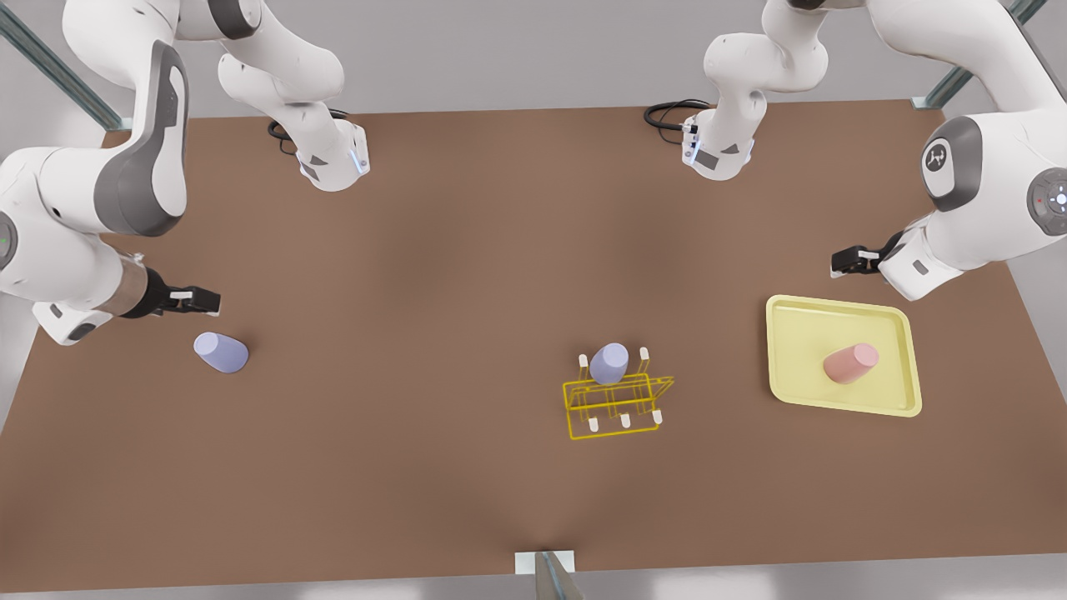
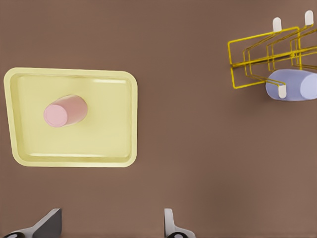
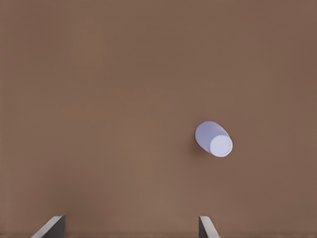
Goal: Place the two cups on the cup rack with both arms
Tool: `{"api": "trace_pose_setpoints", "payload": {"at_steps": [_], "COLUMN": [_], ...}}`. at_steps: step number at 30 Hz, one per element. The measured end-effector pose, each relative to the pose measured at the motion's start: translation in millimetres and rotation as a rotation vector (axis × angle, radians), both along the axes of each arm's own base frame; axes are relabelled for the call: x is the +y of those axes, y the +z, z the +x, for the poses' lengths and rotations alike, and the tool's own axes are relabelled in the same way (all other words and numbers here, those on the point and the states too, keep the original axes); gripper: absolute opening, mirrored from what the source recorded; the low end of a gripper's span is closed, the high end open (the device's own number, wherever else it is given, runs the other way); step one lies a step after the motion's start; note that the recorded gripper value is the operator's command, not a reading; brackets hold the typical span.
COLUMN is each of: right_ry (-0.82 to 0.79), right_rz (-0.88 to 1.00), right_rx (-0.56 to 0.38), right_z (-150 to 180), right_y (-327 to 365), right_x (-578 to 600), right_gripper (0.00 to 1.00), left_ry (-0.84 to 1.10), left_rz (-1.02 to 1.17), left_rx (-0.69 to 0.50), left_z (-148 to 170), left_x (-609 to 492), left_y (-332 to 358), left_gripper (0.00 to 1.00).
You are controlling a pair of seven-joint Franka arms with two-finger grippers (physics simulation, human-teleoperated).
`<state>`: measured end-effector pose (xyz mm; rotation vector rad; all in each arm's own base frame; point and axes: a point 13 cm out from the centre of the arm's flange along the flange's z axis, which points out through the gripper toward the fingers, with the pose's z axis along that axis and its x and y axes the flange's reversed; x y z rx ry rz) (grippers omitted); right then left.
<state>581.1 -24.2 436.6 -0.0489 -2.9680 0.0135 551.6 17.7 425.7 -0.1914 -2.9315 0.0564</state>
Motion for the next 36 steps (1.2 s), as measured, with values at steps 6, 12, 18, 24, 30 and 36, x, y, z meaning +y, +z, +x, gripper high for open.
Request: {"api": "trace_pose_setpoints", "payload": {"at_steps": [6, 12, 18, 24, 30, 36], "right_ry": [-0.013, -0.068, -0.02, -0.004, 0.004, 0.021], "right_rz": [-0.026, -0.011, 0.0, -0.002, 0.001, 0.02], "right_rx": [0.104, 0.14, 0.085, 0.008, -0.048, -0.072], "right_z": [6, -4, -19, -12, -15, -25], "right_y": [-69, -152, -209, -248, -267, -283], "right_x": [-27, -114, -120, -138, -146, -148], "right_gripper": [1.0, 1.0, 1.0, 1.0, 1.0, 1.0], "left_ry": [0.1, 0.175, 0.081, 0.003, -0.04, -0.087], "left_rz": [0.004, -0.031, -0.031, 0.0, 0.009, 0.02], "left_rx": [0.069, 0.002, -0.033, -0.064, -0.064, -0.084], "left_z": [25, 48, 49, 43, 34, 43], "left_x": [68, 163, 165, 168, 173, 171], "left_y": [-84, -161, -185, -228, -263, -280], "left_gripper": [1.0, 1.0, 1.0, 1.0, 1.0, 1.0]}}
